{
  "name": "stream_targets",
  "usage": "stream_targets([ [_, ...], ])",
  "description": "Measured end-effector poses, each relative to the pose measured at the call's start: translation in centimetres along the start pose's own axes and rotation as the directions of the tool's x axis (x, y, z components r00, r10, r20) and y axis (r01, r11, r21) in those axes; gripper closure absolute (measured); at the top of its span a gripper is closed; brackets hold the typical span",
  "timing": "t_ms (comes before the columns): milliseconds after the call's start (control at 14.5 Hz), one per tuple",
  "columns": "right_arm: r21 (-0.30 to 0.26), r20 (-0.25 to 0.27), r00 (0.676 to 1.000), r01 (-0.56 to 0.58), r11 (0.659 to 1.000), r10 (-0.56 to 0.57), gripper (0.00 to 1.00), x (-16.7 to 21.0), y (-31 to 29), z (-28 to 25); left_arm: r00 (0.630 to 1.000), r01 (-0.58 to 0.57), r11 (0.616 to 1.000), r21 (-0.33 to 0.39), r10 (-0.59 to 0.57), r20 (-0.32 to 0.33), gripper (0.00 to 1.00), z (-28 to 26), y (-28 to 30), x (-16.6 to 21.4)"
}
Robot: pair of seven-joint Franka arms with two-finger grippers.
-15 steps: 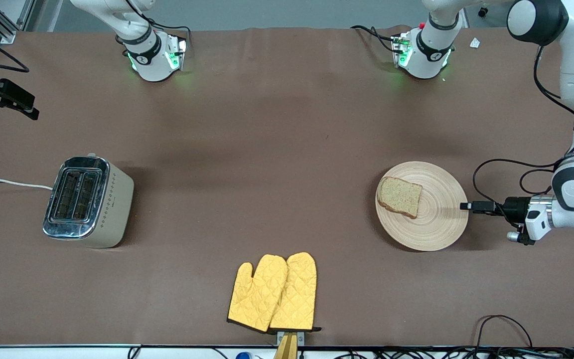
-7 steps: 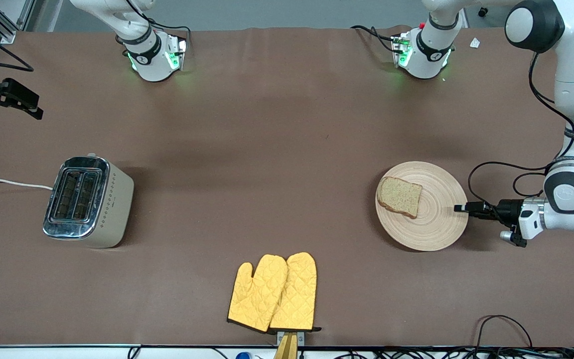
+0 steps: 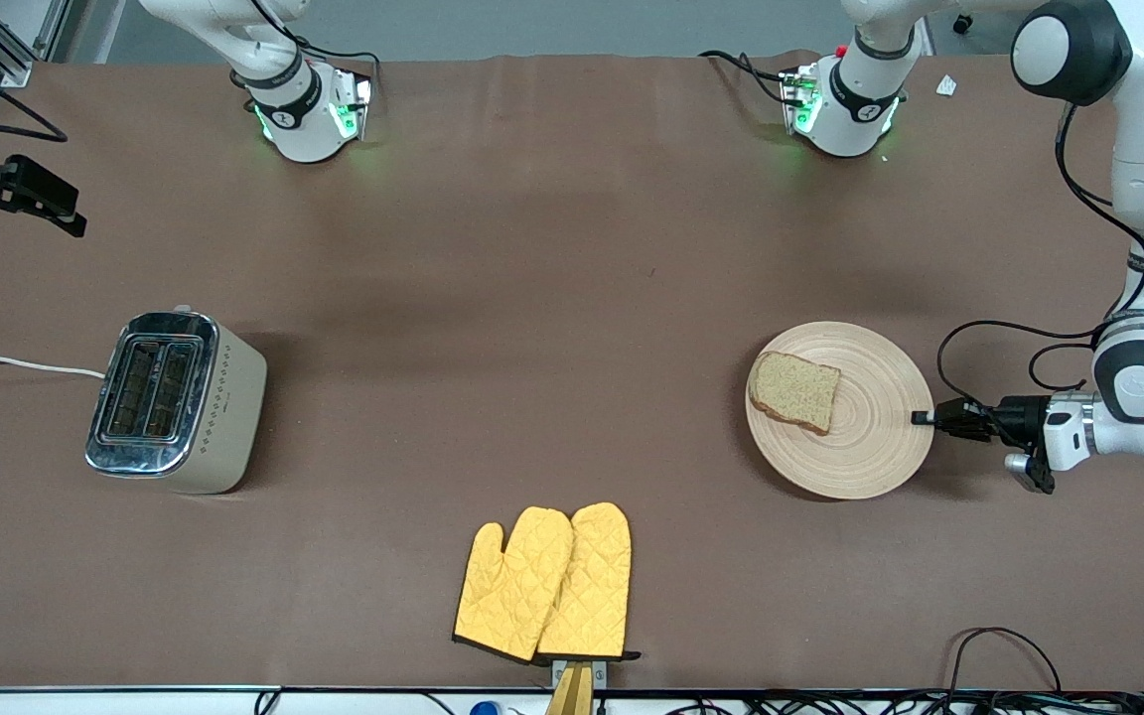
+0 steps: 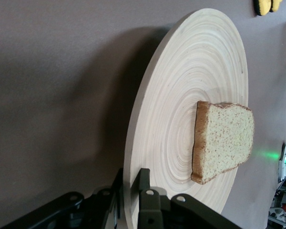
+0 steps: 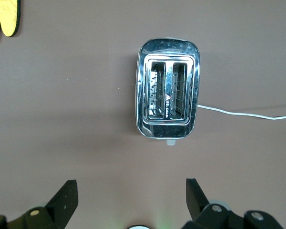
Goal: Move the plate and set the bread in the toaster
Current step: 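Slide the wooden plate with the left gripper toward the toaster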
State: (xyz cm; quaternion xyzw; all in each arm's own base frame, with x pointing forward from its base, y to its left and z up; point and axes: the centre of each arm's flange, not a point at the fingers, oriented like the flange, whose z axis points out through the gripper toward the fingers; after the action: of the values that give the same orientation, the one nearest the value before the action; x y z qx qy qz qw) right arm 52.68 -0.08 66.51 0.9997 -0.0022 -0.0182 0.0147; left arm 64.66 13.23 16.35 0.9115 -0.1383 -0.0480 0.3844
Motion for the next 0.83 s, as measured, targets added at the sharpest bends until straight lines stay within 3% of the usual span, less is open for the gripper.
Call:
stream_targets([
  [138,0.000,0.000,1.000,0.000,1.000,0.000,0.00,0.0,0.0,0.0,1.000,-0.018,0.999,-0.031,0.019,0.008,0.85,0.6,0.8,0.3],
  [551,0.000,0.000,1.000,-0.001,1.000,0.001,0.00,0.0,0.0,0.0,0.999,0.032,0.974,-0.225,-0.037,-0.019,0.91,5.0,5.9,3.5],
  [826,0.000,0.010,1.000,-0.006,1.000,0.006,0.00,-0.1,0.3,0.1,0.994,0.031,0.961,-0.276,-0.059,-0.095,0.91,10.7,11.8,8.1],
])
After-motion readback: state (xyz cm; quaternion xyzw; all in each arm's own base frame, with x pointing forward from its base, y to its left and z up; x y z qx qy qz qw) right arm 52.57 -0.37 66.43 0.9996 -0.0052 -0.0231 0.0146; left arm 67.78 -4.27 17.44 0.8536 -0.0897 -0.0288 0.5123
